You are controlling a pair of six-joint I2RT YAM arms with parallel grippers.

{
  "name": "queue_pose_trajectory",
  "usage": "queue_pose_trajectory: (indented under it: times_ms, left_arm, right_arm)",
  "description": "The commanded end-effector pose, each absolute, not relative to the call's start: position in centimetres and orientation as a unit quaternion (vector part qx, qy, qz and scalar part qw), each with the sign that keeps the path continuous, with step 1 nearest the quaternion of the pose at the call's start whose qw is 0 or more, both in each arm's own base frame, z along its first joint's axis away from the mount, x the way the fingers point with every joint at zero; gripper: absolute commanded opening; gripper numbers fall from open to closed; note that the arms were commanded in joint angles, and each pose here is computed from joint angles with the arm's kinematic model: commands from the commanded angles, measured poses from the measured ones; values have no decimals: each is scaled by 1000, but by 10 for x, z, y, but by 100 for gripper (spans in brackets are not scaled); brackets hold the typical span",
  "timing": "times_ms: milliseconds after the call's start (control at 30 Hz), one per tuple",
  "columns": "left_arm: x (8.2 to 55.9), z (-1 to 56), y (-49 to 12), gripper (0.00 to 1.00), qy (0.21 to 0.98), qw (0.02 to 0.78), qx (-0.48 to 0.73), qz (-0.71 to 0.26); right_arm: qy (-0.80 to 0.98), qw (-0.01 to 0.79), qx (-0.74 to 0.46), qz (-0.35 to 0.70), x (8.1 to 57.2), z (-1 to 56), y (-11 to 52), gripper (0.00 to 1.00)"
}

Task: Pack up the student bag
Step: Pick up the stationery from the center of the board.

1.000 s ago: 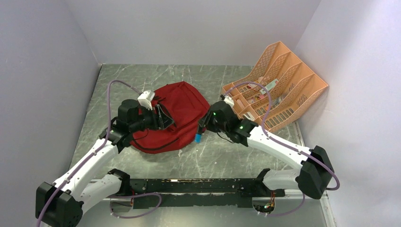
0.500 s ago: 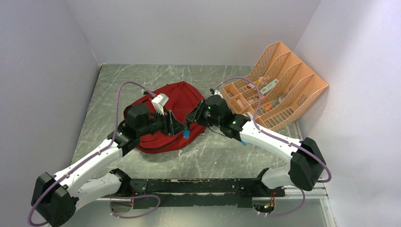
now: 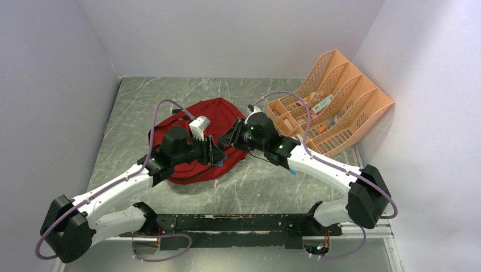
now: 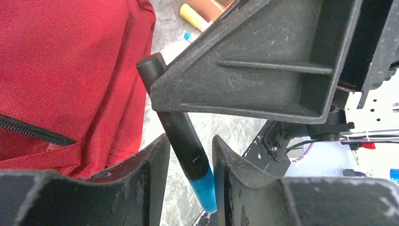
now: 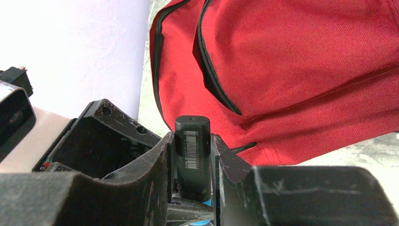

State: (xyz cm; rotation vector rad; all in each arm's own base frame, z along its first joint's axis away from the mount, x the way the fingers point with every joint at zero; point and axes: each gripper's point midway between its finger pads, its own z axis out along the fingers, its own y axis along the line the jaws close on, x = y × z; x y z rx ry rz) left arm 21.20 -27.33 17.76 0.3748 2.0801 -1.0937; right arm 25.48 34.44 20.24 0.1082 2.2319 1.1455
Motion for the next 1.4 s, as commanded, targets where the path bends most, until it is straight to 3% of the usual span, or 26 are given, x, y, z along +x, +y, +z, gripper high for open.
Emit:
queue_pose_trajectory:
  times_ms: [0,167,300,533,733,933,1100,1367]
  left_arm:
    - [222,188,-275,42,800,401,132,-426]
    - [228,179,-269,35,814,401,105,-407]
    - [229,172,-264,22,825,396,95,-393]
    - [235,168,-244,9,840,411,60,-350]
    - [240,145,-194,9,875,412,-59,-248]
    - [231,154,-144,10,857,447,-158,-200]
    - [221,165,-109,12,841,475,-203,-162]
    - [216,163,-106,11,846,463,-211,-157]
  right_arm:
    - [831,318,19,456,252,217,348,8]
    - [833,316,-12,455,247,213,349,12]
    - [817,333,-48,468,243,222,351,23]
    - [811,366,-71,450,249,234,347,46]
    - [813,417,-87,398,264,241,332,54]
    - [807,449,-140,357,277,246,334,57]
    - [828,416,-225,300,286,224,358,64]
    - [834,395,-348,163,296,180,409,72]
